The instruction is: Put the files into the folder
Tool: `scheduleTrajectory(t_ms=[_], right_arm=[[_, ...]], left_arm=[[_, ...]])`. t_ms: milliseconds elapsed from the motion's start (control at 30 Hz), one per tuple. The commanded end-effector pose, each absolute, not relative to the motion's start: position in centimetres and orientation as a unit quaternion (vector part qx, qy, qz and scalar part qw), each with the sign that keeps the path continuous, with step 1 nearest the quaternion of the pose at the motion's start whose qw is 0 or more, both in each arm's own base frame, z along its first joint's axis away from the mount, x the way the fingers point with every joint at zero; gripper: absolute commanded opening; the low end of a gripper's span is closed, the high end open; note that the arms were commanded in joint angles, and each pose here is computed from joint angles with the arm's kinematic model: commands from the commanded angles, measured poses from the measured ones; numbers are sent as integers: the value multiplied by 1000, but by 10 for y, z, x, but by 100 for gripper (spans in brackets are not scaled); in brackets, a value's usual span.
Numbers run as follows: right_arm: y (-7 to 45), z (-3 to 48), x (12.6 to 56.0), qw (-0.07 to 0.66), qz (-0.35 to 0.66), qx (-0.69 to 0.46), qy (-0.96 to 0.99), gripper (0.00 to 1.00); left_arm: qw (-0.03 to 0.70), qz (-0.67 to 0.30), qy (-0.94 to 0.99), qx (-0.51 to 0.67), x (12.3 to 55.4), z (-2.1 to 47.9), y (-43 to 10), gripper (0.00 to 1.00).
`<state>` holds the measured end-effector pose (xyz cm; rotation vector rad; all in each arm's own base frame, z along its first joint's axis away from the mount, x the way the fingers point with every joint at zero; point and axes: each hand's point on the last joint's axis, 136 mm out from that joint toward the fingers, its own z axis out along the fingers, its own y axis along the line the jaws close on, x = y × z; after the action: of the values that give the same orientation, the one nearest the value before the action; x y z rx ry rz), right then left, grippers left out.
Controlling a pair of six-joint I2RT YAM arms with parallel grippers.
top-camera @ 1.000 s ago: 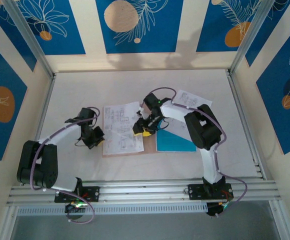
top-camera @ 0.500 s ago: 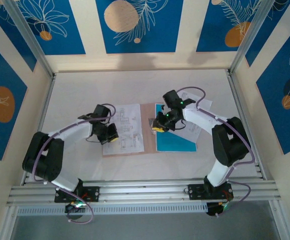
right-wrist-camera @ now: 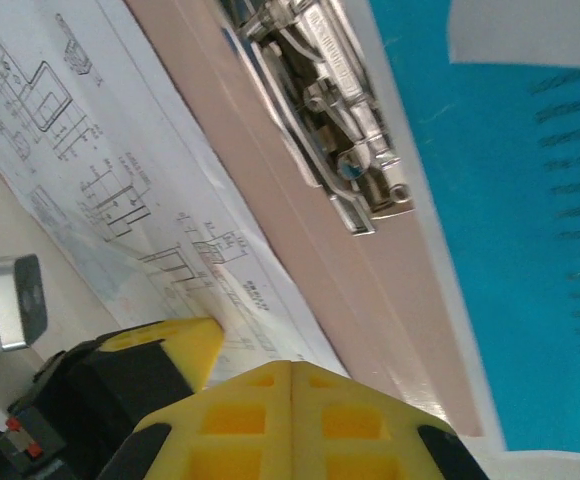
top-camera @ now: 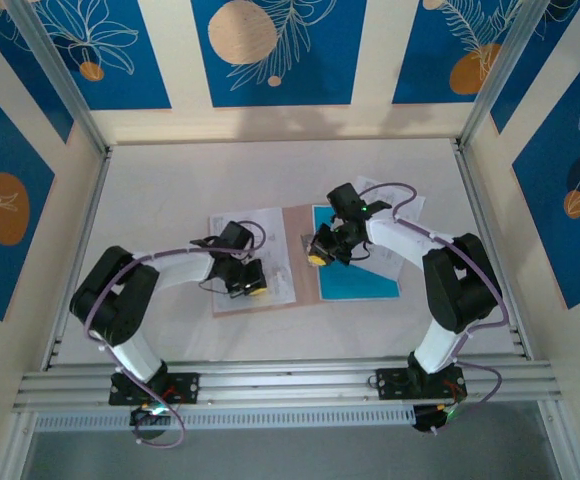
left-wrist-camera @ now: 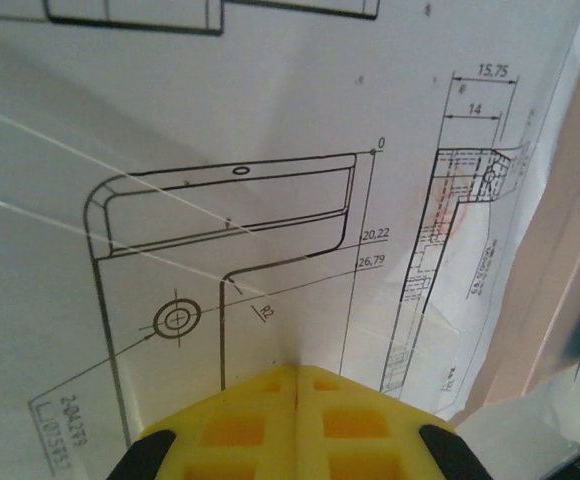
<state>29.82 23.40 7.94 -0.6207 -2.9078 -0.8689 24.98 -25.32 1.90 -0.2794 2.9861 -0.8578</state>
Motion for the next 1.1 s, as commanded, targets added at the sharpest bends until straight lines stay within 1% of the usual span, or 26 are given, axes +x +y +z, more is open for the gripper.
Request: scheduleTrajectory(t_ms=[0,167,300,567,1067], right_arm=[[226,75,305,21,-277,-224,-934,0],[217,70,313,11,-269,-235,-934,0],[213,58,318,19,-259,-244,-934,0],[210,44,330,16,-235,-247,-940,0],[208,30,330,27,-193,-248,-949,0]], left_arm=[[4,-284,954,-96,251,12,-270,0],[2,-291,953,-89,256,11,-284,0],[1,-295,951,-88,257,11,-288,0],[1,-290,953,-90,253,8,-285,0],[-1,-280,955,-95,250,6,-279,0]])
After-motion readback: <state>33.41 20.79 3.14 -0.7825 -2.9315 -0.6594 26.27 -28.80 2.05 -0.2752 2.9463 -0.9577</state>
